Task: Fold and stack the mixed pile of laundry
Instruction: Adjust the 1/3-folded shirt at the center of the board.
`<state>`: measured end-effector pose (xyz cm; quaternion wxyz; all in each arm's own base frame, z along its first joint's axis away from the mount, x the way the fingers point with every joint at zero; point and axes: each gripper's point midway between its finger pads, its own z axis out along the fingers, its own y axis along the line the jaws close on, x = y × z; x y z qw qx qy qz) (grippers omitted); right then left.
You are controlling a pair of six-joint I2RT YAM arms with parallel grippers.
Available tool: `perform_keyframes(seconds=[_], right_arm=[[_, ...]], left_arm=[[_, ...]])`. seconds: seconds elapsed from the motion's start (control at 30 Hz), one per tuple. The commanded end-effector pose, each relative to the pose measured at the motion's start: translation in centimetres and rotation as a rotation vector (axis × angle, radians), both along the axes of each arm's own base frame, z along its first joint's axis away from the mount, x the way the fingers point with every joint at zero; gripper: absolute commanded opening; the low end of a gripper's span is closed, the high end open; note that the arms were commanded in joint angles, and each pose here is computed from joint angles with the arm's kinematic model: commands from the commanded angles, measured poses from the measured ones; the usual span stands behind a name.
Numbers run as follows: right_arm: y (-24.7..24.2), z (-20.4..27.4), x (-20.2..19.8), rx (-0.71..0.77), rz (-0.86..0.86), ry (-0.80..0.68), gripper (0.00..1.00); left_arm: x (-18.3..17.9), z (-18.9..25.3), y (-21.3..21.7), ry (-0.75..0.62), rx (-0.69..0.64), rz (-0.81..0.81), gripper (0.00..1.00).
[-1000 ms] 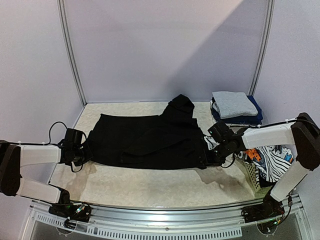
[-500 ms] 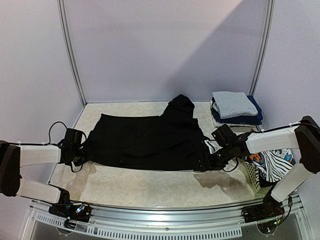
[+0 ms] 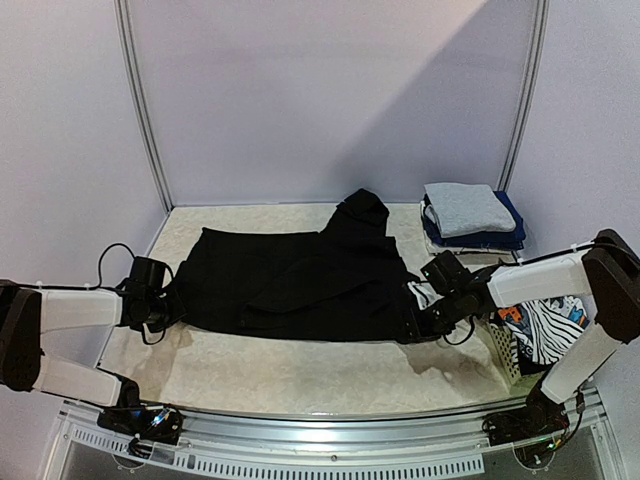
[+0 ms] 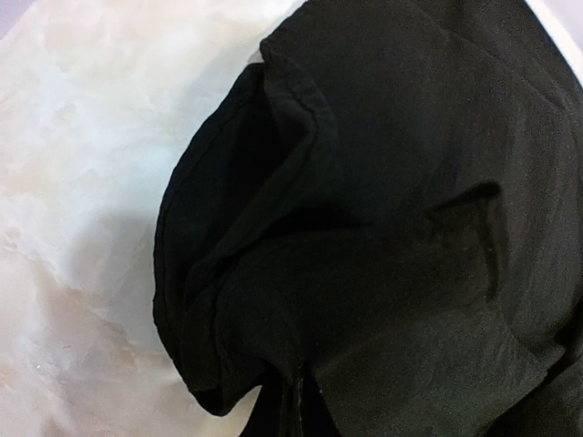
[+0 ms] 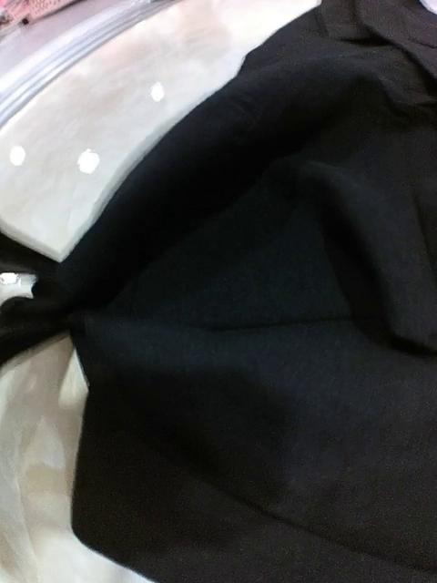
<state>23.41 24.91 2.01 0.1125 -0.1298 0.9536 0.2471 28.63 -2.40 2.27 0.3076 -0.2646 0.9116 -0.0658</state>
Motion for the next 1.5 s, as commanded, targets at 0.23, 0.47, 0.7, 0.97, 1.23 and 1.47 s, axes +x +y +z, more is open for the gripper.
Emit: perform_keyframes(seconds=[0.23,0.47,0.7,0.97,1.23,1.47], right_arm=[[-4.1,5.1,0.4,-0.188,-0.055,-0.082,0.0],[-8.3,9.1,-2.2,-0.256,-0.136,-0.111,0.0],[-10.1,6.8,-2.5,-0.236,-0.337,-0.106,0.16],[-8.5,6.6,-2.0,-0.103,-0.356,-0.14,0.72],[-4.8,13.3,5.4,-0.045,-0.314,-0.402,0.96],[-2.9,11.7,13.9,-0.129,-0.278,-0.403,0.99]], left_arm=[[-1.1,6.4,-3.3,0.047,0.152,-0.144,0.0],[-6.0,8.5,-1.8,0.077,0.142,-0.105,0.0],[-9.3,5.6,-2.4,0.115,0.037,-0.07,0.05],[-9.1,8.1,-3.4,-0.055,-0.005,-0.115,0.76],[-2.6,11.9,-4.2,-0.25,0.193,-0.203,0.98],[6.2,11.7,-4.3,-0.206,0.195,-0.329,0.97]])
